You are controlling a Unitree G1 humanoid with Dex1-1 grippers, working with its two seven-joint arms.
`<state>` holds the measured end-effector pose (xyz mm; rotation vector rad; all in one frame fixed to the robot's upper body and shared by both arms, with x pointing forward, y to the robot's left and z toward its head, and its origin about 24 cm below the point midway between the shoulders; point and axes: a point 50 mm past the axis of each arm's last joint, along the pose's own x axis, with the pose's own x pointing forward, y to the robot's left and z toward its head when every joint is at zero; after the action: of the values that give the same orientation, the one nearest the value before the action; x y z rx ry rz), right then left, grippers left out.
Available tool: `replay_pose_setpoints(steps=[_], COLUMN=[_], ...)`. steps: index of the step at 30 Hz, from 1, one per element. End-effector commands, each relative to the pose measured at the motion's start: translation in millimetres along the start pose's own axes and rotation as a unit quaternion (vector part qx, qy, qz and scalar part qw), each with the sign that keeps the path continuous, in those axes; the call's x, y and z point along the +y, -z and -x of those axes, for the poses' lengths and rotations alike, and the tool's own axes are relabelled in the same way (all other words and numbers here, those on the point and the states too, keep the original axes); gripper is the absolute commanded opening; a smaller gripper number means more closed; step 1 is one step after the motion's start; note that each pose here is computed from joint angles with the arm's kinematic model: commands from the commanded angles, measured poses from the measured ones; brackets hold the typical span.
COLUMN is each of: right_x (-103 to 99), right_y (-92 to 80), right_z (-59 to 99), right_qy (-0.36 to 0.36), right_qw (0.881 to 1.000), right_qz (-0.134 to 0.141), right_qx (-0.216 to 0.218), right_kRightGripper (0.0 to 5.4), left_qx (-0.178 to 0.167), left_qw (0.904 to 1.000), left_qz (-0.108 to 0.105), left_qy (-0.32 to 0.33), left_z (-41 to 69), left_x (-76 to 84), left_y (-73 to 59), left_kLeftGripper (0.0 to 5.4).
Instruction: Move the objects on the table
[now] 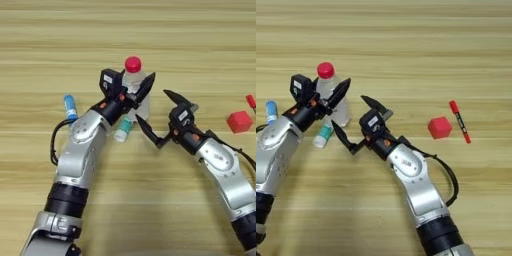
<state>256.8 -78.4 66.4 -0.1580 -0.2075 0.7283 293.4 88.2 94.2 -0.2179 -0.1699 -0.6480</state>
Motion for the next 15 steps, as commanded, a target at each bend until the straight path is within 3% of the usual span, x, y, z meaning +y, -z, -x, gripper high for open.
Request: replay_pose_setpoints(steps=[1,9,15], right_x=[3,3,4], right_y=[-2.2,-0.6,0.3], right_z=[-0.2,-2.2,-3.3], right_qy=[-0.009,-0.009,-0.009], right_qw=[1.0,1.0,1.0], right_qz=[0.0,0.004,0.008], right_qx=[-0.004,0.001,0.003], right_kRightGripper=[5.4,5.4,5.4], left_qx=[-0.016,-0.026,-0.027], left_qw=[0.9997,0.9993,0.9986], left_qz=[-0.009,-0.006,0.012], left_qy=[0.013,0.028,0.043], left_z=[-3.2,-1.9,-0.2], left_x=[-3.6,-11.3,-19.4], left_y=[-8.6,-13.5,-15.0], left_kLeftGripper=[3.04,3.04,3.04])
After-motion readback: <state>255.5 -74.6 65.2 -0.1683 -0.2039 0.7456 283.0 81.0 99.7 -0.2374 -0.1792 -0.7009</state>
